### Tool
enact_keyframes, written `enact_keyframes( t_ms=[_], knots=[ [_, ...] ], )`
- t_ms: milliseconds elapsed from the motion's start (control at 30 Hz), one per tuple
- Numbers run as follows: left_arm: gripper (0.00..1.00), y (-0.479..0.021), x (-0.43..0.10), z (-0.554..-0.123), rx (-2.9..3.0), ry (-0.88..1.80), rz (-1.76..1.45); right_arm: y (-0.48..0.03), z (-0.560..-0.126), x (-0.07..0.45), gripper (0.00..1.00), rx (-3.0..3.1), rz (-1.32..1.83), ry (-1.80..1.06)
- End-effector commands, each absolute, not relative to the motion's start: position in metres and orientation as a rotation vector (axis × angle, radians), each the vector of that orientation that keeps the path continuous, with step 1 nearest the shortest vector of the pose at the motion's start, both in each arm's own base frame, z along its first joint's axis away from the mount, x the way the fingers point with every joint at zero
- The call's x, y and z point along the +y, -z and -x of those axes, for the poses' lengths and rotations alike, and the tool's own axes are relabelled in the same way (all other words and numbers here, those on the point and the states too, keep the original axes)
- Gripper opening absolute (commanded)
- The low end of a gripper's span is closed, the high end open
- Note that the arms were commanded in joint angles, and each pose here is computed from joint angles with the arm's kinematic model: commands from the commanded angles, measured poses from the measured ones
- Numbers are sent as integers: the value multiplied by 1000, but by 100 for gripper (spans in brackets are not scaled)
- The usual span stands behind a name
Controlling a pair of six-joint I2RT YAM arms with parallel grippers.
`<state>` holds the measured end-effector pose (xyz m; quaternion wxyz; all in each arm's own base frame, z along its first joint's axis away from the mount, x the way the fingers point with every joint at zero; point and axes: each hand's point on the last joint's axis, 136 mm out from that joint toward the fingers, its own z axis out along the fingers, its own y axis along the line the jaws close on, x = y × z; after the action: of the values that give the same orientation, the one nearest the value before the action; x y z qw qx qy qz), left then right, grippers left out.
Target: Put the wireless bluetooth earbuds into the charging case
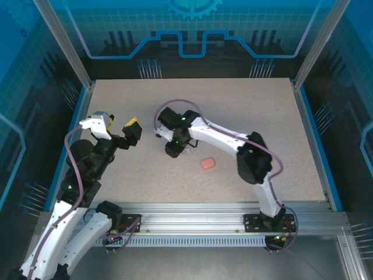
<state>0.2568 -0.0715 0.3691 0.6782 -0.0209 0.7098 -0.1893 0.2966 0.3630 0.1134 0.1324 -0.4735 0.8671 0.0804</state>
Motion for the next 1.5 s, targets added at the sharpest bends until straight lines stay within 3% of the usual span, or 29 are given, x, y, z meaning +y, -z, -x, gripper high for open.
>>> enact_keyframes(
  t_ms=[0,300,633,1033,1467],
  knots=[
    [99,-368,-77,-261,1652,481,70,-147,-301,348,44,2396,1309,-311],
    [93,-356,-120,-277,1759,691,-26,-213,-294,285,44,2088,1207,-295],
    [83,-347,-192,-265,1860,1091,-349,-263,-271,262,45,1747,1252,-200],
    [84,-316,-266,-265,1955,1278,-509,-280,-254,275,45,1596,1314,-164],
    [71,-297,-293,-272,2016,1328,-521,-279,-259,277,44,1616,1307,-133]
  ],
)
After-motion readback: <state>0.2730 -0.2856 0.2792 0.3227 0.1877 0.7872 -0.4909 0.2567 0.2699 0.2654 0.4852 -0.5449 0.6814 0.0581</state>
